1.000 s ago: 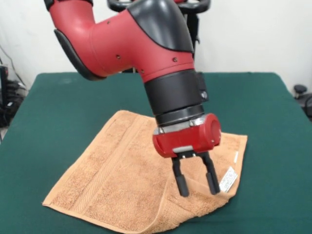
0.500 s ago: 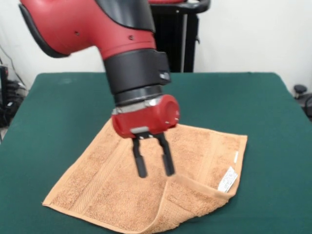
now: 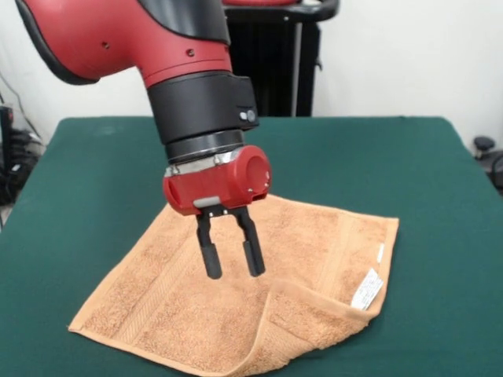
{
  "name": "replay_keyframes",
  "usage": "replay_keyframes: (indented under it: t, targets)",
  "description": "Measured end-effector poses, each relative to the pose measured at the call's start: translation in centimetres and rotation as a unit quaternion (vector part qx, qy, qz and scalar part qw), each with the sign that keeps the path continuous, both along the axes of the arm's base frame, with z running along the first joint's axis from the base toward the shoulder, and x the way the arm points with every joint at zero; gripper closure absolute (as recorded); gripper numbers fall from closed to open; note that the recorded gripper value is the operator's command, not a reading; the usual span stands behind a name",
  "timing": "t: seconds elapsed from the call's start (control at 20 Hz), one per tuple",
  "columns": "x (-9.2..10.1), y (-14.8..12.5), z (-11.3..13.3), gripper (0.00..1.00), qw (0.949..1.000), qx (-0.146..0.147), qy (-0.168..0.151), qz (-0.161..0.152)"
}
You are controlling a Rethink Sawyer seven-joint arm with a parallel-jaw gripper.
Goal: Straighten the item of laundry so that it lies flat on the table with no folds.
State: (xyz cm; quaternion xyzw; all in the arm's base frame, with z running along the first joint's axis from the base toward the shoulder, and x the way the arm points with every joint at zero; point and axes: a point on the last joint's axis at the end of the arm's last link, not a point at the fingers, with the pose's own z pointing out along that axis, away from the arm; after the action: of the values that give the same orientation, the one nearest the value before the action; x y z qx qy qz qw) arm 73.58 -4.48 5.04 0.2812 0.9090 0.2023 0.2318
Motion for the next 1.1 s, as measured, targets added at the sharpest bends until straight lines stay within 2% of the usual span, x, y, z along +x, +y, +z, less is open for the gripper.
replay_keyframes:
  t: [0.55, 0.75, 0.85, 1.05, 1.1]
  targets:
    - [0.0, 2.0, -0.4, 0.0, 0.9999, 0.004, 0.002, 0.012]
    - [-0.4, 2.2, -1.9, 0.0, 0.9996, 0.025, 0.007, 0.007]
    - [-1.0, 2.5, -3.4, 0.0, 0.9989, 0.044, 0.012, 0.005]
    - [-1.6, 2.9, -4.8, 0.0, 0.9981, 0.059, 0.017, 0.006]
    - [-2.2, 3.4, -6.0, 0.0, 0.9972, 0.071, 0.02, 0.006]
